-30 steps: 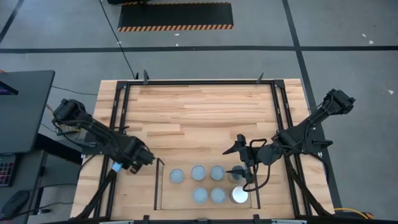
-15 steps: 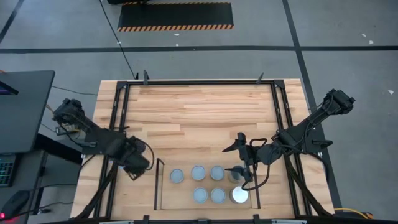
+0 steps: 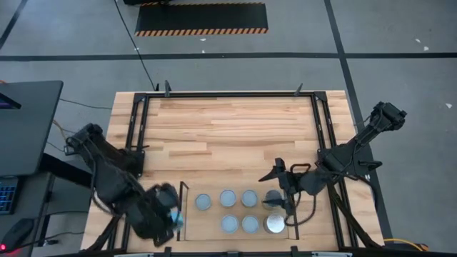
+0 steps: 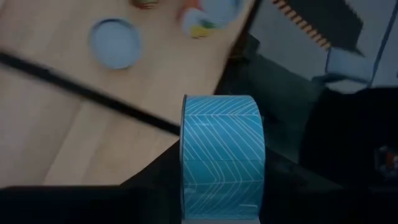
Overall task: Pick and place cans onto a shelf
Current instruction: Put the canned salmon on the shelf
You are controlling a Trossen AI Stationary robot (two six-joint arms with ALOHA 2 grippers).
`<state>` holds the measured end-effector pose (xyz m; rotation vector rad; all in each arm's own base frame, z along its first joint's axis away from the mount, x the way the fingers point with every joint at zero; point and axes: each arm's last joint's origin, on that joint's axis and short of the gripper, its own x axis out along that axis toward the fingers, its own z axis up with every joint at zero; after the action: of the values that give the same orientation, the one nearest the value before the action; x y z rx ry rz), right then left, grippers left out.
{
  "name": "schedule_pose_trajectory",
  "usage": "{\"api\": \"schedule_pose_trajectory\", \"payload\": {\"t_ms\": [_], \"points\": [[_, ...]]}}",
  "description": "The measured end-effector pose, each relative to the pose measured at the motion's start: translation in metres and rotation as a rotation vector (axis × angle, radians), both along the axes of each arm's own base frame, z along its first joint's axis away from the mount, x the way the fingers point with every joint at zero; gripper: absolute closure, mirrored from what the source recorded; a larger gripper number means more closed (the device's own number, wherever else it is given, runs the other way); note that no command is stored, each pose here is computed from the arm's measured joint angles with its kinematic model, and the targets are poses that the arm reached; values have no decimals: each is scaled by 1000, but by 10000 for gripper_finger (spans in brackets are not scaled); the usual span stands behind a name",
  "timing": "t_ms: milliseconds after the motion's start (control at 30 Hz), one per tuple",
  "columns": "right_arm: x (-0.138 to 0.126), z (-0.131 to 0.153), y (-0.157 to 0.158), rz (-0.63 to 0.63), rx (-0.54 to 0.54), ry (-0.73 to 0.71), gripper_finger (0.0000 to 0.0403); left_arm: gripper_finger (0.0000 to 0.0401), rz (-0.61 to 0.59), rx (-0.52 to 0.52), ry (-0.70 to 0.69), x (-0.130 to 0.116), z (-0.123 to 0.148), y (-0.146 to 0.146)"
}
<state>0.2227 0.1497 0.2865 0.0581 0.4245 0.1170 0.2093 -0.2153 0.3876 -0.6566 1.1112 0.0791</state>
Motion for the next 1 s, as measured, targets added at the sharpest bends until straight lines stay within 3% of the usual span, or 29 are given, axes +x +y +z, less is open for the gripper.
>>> {"api": "schedule_pose_trajectory", "payload": {"t_ms": [133, 300, 433, 567, 800, 1000], "points": [[-8, 0, 11, 13, -10, -12, 55, 258, -88, 71, -37, 19, -6, -35], [-16, 1, 20, 10, -28, -32, 55, 258, -235, 290, -126, 48, -25, -71], [-17, 1, 21, -2, -30, -38, 55, 258, -314, 517, -151, 66, -40, -81], [-17, 1, 21, -14, -13, -35, 55, 258, -343, 664, -179, 79, -51, -84], [-16, 1, 19, -22, -16, -33, 55, 258, -393, 698, -164, 88, -72, -96], [-13, 1, 15, -41, -18, -33, 55, 258, -389, 593, -295, 84, -49, -111]]}}
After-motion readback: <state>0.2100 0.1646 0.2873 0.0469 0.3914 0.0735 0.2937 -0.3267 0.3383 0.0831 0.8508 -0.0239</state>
